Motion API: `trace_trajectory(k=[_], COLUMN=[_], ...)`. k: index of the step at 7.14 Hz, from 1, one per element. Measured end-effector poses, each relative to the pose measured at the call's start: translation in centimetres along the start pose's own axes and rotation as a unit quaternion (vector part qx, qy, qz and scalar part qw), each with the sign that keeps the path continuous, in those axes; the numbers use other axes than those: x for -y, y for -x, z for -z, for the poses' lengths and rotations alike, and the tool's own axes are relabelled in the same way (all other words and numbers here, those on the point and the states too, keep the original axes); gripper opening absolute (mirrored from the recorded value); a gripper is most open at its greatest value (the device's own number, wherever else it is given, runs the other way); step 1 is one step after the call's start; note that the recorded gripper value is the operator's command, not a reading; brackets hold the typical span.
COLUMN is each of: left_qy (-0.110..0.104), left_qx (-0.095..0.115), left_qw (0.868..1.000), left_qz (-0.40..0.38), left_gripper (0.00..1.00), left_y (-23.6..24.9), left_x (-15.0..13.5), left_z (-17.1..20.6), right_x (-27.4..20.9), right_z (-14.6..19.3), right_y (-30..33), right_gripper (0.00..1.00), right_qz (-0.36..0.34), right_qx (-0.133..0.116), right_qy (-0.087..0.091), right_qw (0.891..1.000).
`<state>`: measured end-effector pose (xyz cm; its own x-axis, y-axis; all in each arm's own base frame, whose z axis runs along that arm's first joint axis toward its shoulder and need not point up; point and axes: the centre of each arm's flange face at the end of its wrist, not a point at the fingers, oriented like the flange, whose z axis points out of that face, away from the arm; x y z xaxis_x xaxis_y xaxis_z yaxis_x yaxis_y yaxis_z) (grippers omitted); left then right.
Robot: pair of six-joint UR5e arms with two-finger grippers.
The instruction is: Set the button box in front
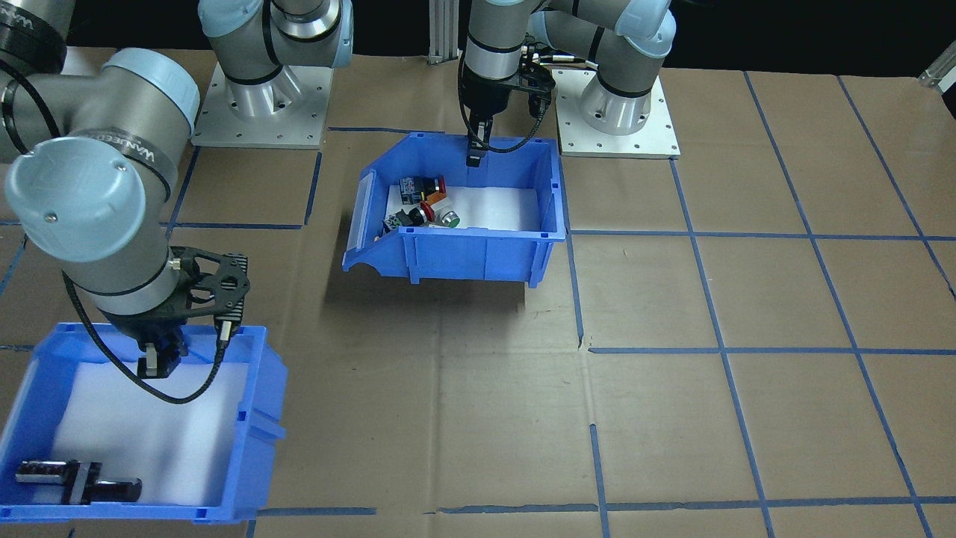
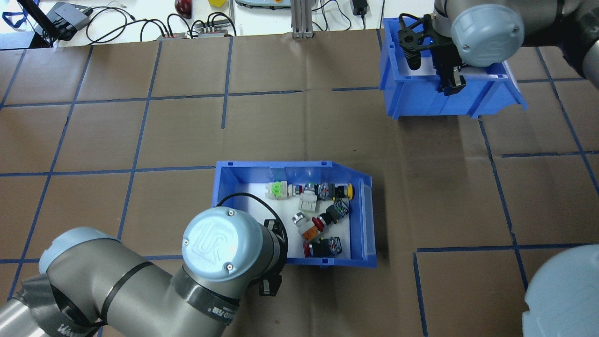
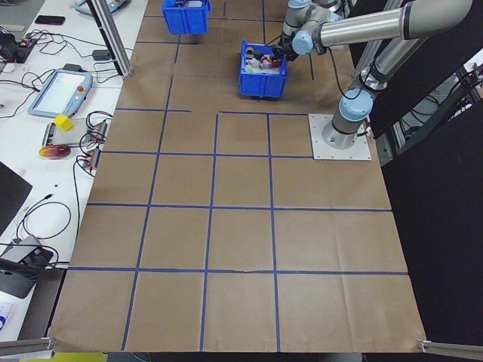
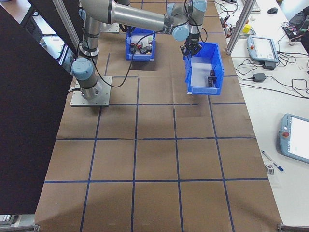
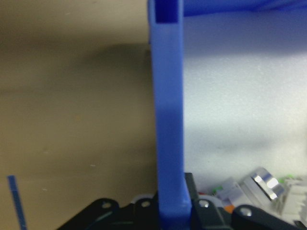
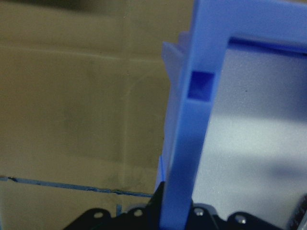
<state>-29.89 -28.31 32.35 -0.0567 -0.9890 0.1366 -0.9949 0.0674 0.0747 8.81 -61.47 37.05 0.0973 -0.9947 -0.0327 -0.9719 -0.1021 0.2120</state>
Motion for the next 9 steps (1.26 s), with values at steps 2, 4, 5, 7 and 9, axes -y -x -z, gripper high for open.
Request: trace_trajectory(k=[2,4,5,7,9], left_qy=[-0.005,-0.005,-0.005,-0.005,-0.003], left_qx=[-0.019,-0.025,-0.025,-0.022,-0.019], left_qw=[1.0,1.0,1.0,1.0,1.0], left_qz=[0.008,0.01,0.009,0.007,0.004], left_gripper=[0.0,0.0,0.0,0.0,0.0], left_y=[-6.6,-14.8,-18.7,-24.4,-27.6], left_x=[2.3,2.5,1.8,0.6,-0.4], left_z=[1.0,0.4,-0.6,-4.3,-7.6], right_x=[-1.3,-1.3,-0.9,-0.1,-0.1], right_z=[0.2,-1.1,-2.0,-3.8,-4.8], right_y=[3.9,8.0,9.9,12.8,14.1], right_gripper=[0.03,0.03,0.03,0.03,0.03], right_qz=[-0.008,-0.01,-0.002,0.027,0.038], right_qx=[0.004,0.003,-0.007,-0.028,-0.036], right_qy=[0.012,0.014,0.016,0.021,0.024], right_qw=[1.0,1.0,1.0,0.999,0.998])
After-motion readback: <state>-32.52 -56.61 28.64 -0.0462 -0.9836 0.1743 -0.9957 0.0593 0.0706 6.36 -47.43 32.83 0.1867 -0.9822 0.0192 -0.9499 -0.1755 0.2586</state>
